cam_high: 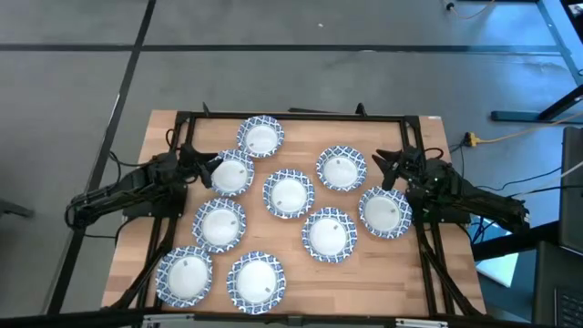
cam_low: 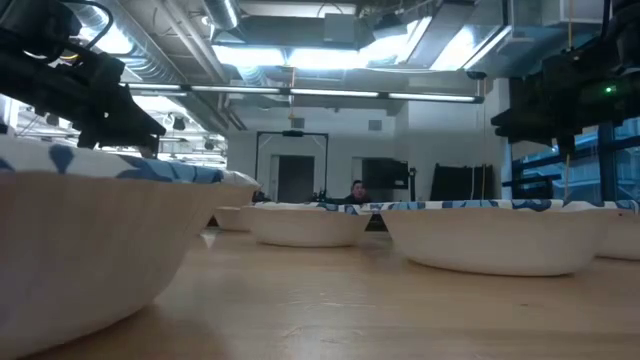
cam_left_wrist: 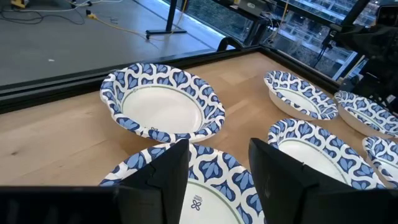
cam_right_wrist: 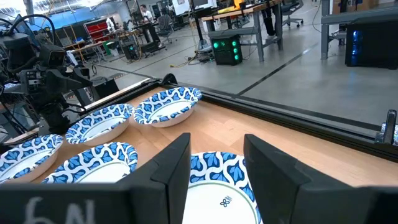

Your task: Nest bowls inside each other

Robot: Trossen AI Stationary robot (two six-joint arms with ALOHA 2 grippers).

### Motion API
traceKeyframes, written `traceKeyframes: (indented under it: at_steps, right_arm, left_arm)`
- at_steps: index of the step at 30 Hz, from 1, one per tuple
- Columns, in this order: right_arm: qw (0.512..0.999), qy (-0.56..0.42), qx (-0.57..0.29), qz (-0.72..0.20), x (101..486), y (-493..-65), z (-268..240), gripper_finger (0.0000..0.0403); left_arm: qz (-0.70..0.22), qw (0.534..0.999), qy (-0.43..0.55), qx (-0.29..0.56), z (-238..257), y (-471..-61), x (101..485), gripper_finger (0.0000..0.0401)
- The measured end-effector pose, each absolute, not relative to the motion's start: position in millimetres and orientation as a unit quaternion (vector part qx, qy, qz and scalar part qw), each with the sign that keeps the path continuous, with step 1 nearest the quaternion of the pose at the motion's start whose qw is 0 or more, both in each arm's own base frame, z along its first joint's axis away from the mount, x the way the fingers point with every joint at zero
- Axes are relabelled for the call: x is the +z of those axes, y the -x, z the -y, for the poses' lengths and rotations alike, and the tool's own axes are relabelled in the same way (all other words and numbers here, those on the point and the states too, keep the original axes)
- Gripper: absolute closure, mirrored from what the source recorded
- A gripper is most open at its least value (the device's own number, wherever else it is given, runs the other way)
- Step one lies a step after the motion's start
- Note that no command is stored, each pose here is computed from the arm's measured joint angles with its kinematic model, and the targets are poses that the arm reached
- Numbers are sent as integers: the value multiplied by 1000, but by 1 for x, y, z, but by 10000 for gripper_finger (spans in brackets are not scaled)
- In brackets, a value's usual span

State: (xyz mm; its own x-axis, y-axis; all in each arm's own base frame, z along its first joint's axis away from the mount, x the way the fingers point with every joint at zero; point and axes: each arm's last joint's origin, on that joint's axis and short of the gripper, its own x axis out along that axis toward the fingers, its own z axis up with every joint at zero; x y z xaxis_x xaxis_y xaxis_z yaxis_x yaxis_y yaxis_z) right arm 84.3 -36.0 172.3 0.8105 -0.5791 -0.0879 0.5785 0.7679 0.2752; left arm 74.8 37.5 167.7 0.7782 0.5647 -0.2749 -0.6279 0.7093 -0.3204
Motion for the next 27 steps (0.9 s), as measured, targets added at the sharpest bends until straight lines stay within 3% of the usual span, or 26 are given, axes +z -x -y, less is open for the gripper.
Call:
traceKeyframes:
  at_steps: [27]
  right_arm:
    - [936,-141,-323,6,173,-84,37,253]
  left_arm:
    - [-79,921,201,323,-37,-75,168,240]
